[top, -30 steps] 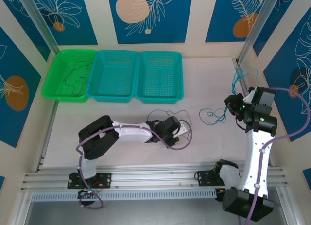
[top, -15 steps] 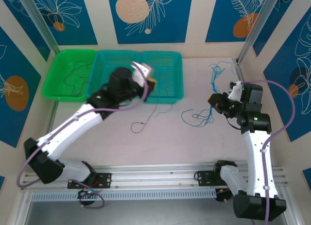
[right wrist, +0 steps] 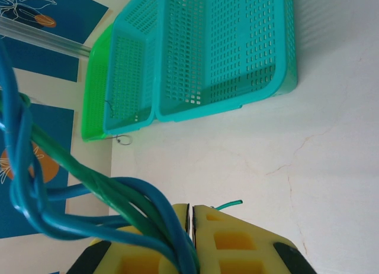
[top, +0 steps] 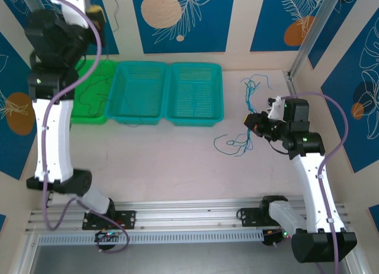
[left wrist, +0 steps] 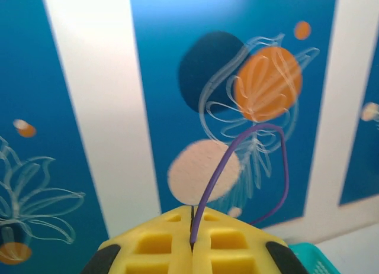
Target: Untangle the cables
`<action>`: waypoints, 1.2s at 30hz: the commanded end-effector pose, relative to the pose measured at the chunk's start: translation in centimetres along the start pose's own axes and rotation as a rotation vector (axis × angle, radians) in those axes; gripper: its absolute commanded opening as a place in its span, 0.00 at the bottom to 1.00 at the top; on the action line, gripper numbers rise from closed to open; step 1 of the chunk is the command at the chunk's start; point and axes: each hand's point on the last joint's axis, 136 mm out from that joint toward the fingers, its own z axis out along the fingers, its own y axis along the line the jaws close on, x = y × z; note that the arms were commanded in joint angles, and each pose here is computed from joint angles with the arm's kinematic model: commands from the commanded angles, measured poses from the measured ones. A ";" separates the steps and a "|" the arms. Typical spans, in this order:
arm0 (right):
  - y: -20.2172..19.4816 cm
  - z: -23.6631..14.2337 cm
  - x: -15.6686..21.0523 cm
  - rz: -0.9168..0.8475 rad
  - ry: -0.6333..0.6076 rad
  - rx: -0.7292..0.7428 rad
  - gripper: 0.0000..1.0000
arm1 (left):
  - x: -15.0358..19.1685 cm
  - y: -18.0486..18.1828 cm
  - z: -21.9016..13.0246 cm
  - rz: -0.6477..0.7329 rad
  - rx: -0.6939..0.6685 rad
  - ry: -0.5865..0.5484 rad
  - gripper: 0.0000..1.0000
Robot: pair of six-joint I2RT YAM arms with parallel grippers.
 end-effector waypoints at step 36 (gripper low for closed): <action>0.3 3.6 1.5 -0.019 0.130 0.078 0.00 | 41.9 24.1 6.7 -0.475 -0.398 0.857 0.00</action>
